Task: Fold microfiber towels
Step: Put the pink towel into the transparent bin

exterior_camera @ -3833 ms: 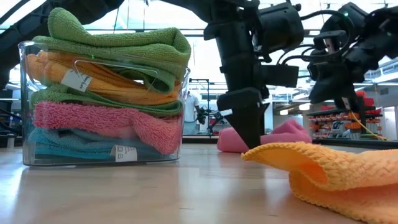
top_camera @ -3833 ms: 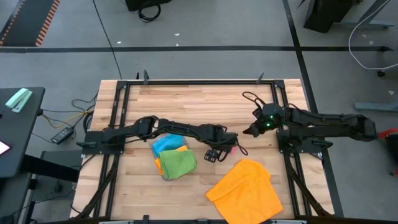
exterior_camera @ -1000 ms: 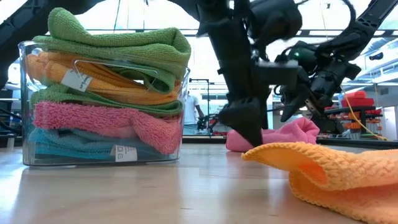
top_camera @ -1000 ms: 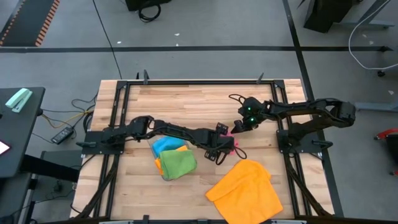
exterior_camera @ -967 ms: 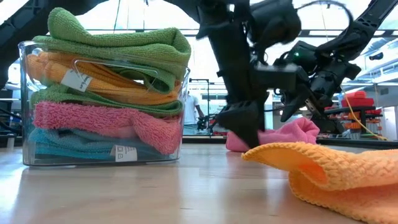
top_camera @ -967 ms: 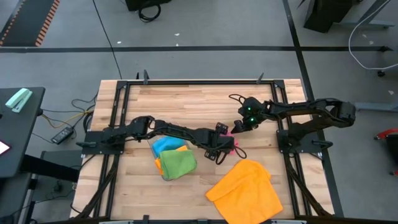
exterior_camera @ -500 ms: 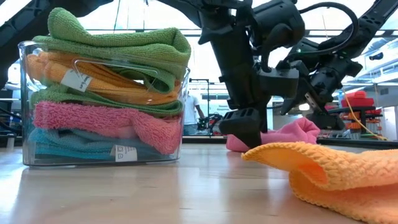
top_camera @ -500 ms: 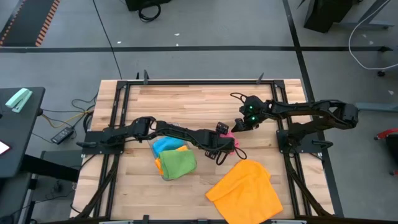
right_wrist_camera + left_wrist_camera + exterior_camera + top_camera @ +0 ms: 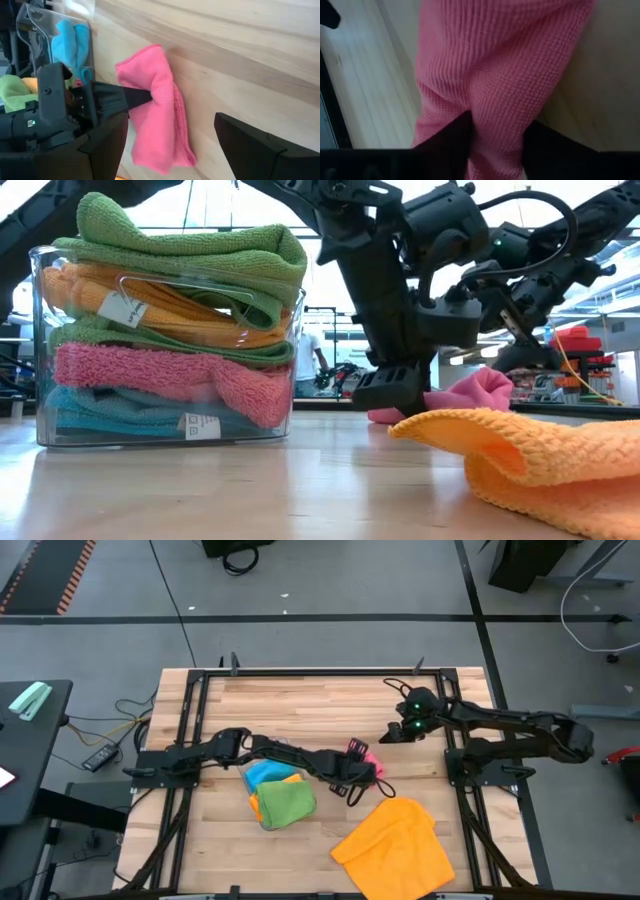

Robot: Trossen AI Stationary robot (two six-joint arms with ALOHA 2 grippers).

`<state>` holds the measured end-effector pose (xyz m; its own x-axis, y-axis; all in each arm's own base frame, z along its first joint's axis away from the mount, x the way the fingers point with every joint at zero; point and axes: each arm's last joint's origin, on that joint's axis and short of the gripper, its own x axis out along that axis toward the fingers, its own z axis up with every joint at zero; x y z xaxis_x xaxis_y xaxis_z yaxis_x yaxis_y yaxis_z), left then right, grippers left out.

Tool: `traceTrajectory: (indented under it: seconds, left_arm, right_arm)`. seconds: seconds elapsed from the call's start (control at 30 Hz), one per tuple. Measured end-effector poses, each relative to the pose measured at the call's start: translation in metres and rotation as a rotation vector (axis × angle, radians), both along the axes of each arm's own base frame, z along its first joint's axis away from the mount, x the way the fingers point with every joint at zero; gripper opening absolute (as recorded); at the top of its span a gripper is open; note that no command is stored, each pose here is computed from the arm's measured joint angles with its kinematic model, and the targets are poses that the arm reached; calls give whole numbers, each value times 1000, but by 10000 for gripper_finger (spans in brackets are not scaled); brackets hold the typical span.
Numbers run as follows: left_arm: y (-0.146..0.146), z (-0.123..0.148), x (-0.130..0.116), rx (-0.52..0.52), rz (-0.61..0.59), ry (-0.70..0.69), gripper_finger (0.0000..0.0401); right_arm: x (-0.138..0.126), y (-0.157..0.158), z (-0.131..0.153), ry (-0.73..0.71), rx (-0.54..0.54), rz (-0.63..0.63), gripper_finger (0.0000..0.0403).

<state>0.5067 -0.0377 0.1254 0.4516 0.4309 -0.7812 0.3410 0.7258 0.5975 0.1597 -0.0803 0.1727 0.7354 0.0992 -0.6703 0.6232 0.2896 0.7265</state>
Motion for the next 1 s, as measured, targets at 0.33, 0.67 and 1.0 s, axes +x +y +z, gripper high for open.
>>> traceTrajectory:
  seconds: [0.33, 0.67, 1.0]
  left_arm:
    - [-3, 15, -1, -129, -64, 27, 17]
    - [17, 50, -5, -334, -44, 101, 42]
    - [22, 54, -8, -419, -37, 134, 38]
  right_arm:
    - [-6, 8, 1, 11, 20, 81, 303]
    - [5, 24, 9, -100, 26, 245, 275]
    - [19, 61, 14, -134, -225, 393, 267]
